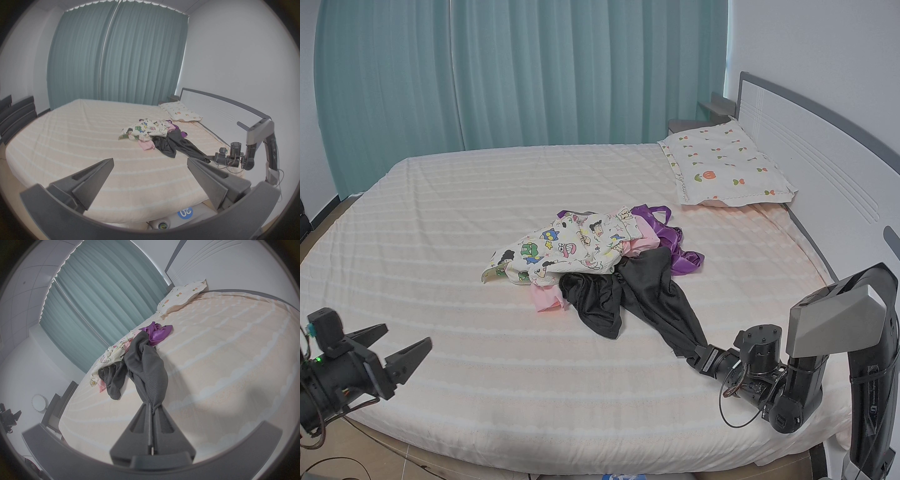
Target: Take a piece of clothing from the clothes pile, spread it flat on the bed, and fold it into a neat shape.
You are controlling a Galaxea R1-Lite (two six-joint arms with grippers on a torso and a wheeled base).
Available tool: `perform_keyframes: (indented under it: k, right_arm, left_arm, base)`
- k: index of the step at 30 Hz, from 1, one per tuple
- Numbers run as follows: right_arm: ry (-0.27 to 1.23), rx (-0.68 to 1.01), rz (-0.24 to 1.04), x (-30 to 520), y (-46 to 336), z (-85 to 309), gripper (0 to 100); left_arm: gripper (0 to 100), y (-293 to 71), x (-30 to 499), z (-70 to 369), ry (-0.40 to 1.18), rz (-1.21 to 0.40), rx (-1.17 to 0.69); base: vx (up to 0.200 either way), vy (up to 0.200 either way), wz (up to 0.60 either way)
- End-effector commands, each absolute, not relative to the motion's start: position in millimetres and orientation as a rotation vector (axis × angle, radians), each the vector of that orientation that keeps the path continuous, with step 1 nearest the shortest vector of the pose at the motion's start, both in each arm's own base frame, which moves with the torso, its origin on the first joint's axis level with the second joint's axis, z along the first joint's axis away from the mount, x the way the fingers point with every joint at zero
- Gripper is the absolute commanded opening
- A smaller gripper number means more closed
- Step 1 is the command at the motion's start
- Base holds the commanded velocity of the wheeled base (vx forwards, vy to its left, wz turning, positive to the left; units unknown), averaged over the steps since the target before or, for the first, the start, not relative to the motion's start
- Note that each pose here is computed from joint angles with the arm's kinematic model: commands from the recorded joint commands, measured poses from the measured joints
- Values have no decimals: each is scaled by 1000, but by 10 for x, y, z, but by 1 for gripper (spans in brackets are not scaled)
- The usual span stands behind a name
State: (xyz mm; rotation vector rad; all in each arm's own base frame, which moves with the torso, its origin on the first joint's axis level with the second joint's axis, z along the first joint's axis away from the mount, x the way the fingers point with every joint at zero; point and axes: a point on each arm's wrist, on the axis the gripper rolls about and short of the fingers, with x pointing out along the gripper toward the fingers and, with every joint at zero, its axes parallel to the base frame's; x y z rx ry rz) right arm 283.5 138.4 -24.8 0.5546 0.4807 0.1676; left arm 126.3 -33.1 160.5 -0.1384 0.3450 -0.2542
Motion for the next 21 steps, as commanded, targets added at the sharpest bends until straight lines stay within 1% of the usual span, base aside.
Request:
perform_keyframes:
  k: [1,3,9,17,21]
  right_arm:
    - [470,555,171,2822,1404,-247,0]
    - [470,555,171,2822,1404,-247,0]
    - [472,555,172,2821,1404,-252,0]
    - [475,554,171,2820,1404,-258,0]
    - [474,554,173,2819,1408,-256,0]
  left_arm:
    - [100,-1375,2474,567,575,-139,-192]
    - [100,-1502,2583,455,580,-136,-176]
    - [100,-1688,2805,315,576,-146,-173]
    - [100,-1814,3014,217,559,-155,-174]
    - [100,-1934,3359,151,517,-148,-208]
  base:
    - [0,0,0]
    - [0,0,0]
    - [0,0,0]
    - [0,0,0]
    - [0,0,0]
